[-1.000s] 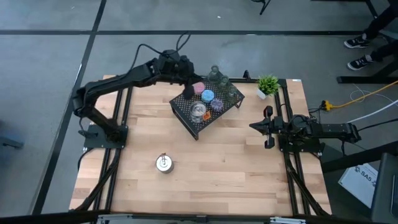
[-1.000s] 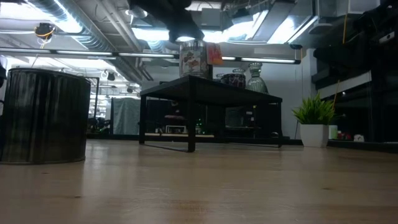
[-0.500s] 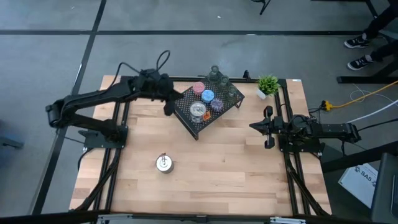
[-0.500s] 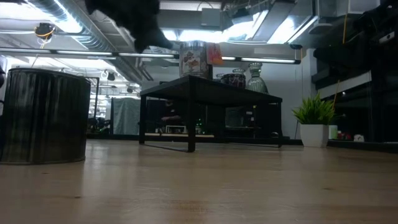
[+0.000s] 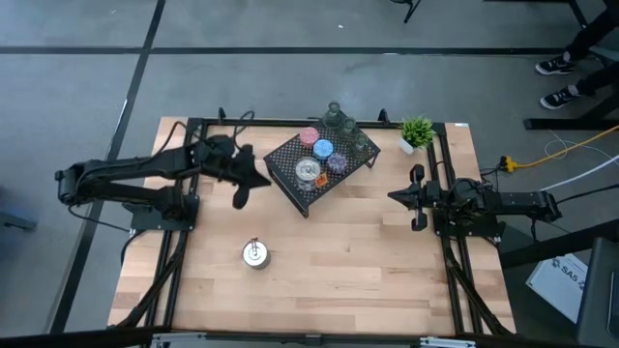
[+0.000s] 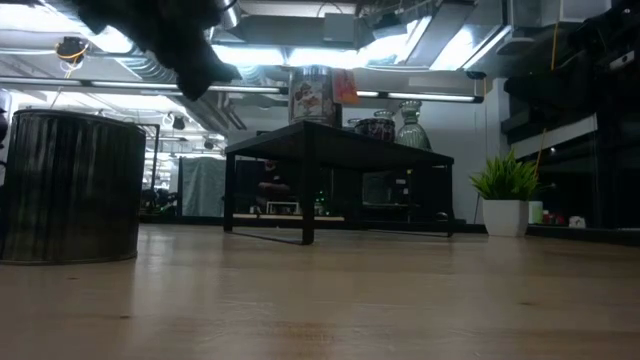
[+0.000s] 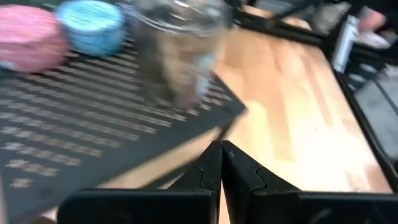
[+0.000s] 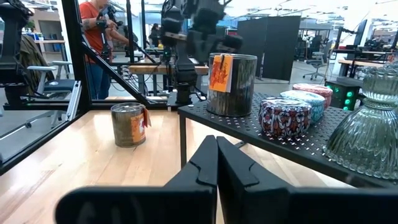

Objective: Pick & Place candle stick holders
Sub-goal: Put the large orange scented candle on the shelf aligned with the brown large scented candle

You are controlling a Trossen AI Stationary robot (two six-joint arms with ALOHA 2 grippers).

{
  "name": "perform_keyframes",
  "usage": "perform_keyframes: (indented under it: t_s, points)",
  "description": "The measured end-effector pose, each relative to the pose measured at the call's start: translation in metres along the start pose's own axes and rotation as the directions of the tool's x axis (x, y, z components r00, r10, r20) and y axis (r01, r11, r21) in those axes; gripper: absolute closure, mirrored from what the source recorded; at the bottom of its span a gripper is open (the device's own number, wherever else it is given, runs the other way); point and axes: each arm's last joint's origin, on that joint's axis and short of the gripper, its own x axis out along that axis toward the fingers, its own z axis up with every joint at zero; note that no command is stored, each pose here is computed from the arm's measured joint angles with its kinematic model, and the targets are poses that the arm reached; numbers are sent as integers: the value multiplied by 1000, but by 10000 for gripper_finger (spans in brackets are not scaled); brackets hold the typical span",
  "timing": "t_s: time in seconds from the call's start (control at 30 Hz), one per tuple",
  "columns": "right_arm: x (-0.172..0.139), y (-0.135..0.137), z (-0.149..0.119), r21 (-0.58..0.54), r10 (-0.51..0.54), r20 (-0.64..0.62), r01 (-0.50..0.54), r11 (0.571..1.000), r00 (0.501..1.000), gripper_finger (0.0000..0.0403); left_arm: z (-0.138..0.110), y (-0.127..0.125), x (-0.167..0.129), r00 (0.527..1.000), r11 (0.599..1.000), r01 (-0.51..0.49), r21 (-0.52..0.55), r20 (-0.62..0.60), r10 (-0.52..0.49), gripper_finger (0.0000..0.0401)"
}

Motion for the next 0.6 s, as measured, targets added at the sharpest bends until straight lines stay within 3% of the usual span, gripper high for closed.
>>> perform_keyframes:
  t_s: [0.3, 0.6]
  points:
    - [0, 0, 0, 0, 0, 0, 0, 1000, 1000, 402, -14, -43, 6, 981, 983, 165, 85, -116, -154, 398]
    - [0, 0, 0, 0, 0, 0, 0, 1000, 1000, 402, -2, -79, -2, 976, 949, 209, 238, -111, -187, 396]
